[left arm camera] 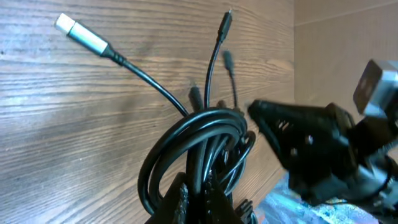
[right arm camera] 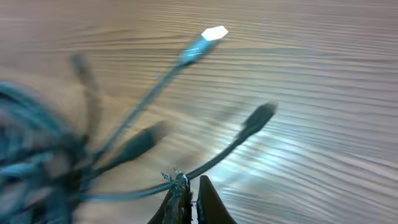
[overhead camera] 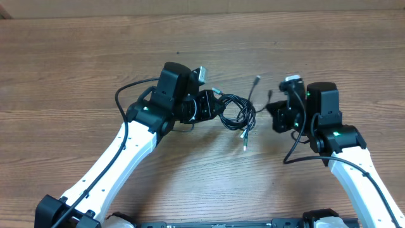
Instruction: Untangle cables
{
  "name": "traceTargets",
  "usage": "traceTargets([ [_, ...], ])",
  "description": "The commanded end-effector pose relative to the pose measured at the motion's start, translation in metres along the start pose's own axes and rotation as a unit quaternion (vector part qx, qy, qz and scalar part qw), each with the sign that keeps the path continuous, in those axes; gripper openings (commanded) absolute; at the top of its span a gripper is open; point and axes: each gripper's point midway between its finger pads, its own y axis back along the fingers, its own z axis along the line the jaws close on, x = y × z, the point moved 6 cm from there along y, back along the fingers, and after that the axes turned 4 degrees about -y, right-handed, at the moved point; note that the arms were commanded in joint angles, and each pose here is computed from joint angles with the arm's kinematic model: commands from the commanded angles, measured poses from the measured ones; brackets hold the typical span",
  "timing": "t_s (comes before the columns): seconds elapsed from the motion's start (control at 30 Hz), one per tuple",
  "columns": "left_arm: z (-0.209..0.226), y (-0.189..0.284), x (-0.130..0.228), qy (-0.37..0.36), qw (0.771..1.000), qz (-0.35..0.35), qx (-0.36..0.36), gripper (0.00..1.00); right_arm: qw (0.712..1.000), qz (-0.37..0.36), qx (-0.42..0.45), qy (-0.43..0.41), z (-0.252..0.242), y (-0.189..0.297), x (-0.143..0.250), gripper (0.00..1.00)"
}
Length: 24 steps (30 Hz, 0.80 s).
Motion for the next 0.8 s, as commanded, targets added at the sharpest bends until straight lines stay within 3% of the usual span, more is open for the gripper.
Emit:
traceTargets([
  [0.0,-0.016,0.012,-0.001,-0.021,0.999,-0.004,0.026,0.04,0.988,-0.022,0.155,-0.007,-0.034,0.008,-0.009,0.04],
  [0.17,-0.016,0.012,0.0,-0.021,0.999,-0.004,0.026,0.04,0.982,-0.025,0.186,-0.007,-0.041,0.011,-0.009,0.04],
  [0.37,-0.015,0.012,0.0,-0.022,0.999,-0.004,0.025,0.04,1.0,-0.014,0.028,0.001,-0.006,0.003,-0.007,0.05],
  [0.4,-0.015,0.012,0.0,-0.021,0.999,-0.003,0.024,0.04,1.0,-0.012,-0.004,0.002,0.001,0.003,-0.007,0.08],
  [0.47,-0.014,0.012,0.001,-0.019,1.0,-0.001,0.022,0.04,0.999,-0.012,-0.046,0.004,0.01,0.003,-0.008,0.27],
  [0.53,-0.013,0.012,0.002,-0.017,1.0,0.002,0.02,0.04,0.996,-0.013,-0.084,0.016,0.019,0.005,-0.008,0.36],
  [0.67,-0.011,0.012,0.004,-0.012,1.0,0.008,0.015,0.04,0.981,-0.015,-0.183,0.066,0.041,0.011,-0.006,0.49],
  [0.77,-0.011,0.012,0.004,-0.009,1.0,0.008,0.016,0.04,0.974,-0.018,-0.212,0.084,0.047,0.013,-0.005,0.5],
])
